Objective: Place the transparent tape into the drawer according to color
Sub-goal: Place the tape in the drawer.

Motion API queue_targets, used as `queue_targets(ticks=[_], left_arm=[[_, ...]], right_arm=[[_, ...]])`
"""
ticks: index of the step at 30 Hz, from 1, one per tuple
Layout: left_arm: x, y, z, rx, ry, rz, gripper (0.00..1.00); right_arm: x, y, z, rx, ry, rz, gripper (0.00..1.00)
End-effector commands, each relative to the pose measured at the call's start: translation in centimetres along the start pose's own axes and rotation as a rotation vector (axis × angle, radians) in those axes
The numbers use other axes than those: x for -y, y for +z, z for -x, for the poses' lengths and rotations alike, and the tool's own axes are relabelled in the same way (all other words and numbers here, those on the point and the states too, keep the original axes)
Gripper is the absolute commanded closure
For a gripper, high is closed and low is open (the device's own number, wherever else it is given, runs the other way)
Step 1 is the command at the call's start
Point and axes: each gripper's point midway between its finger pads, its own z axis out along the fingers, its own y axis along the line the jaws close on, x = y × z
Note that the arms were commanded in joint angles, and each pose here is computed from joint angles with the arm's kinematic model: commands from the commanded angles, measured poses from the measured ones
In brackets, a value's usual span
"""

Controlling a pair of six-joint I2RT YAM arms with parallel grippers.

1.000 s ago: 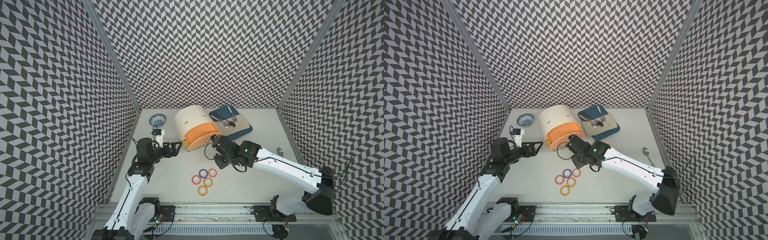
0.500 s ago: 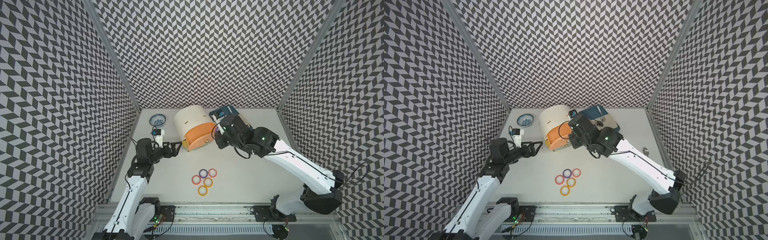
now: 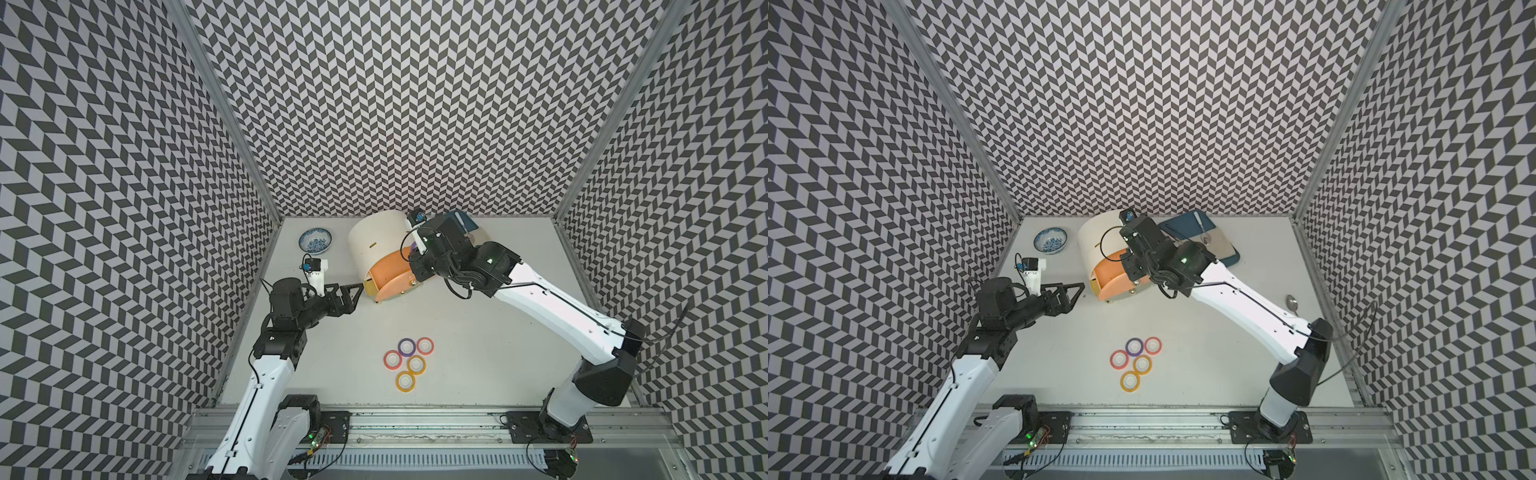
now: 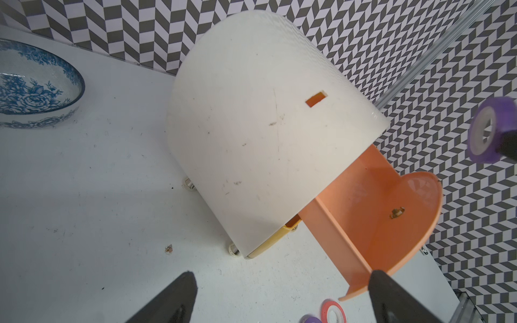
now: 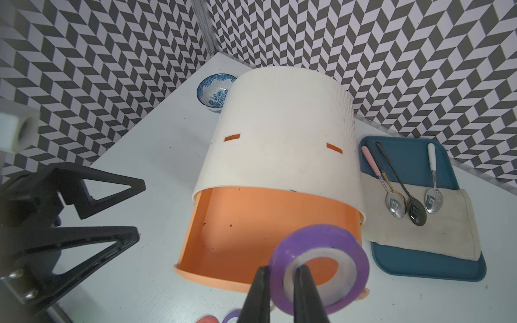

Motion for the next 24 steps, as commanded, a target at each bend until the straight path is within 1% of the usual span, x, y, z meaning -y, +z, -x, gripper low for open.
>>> queue_targets(ticks=[1, 13, 16, 19, 20, 21, 24], left_arm=[[0.4, -0.4, 0.0, 0.002, -0.004, -0.010, 0.00], [1.3, -0.9, -0.2, -0.016, -0.047, -0.027, 0.00], [1.4, -1.2, -0.5, -0.022, -0.067, -0.025, 0.00], [1.5, -1.3, -0.7, -0.025, -0.076, -0.020, 0.00], [1.5, -1.3, -0.8, -0.028, -0.079, -0.019, 0.00], [1.5, -1.4, -0.8, -0.033, -0.081, -0.019, 0.00], [1.6, -1.5, -1.2, -0.044, -0.086, -0.017, 0.00]], right_arm=[[-0.5, 0.7, 1.3, 0.048, 0.005, 0.035, 1.00], [-0.9, 3.3, -1.3, -0.032, -0.007, 0.067, 1.00], [-0.9, 3.6, -1.5, -0.039, -0.008, 0.070, 0.93], [-0.9, 3.8, -1.5, -0.042, -0.012, 0.072, 0.76], [-0.8, 3.8, -1.5, -0.042, -0.011, 0.073, 0.66], [-0.8, 3.7, -1.4, -0.038, -0.012, 0.072, 0.60], [-0.7, 3.4, -1.0, -0.026, -0.011, 0.071, 0.49]])
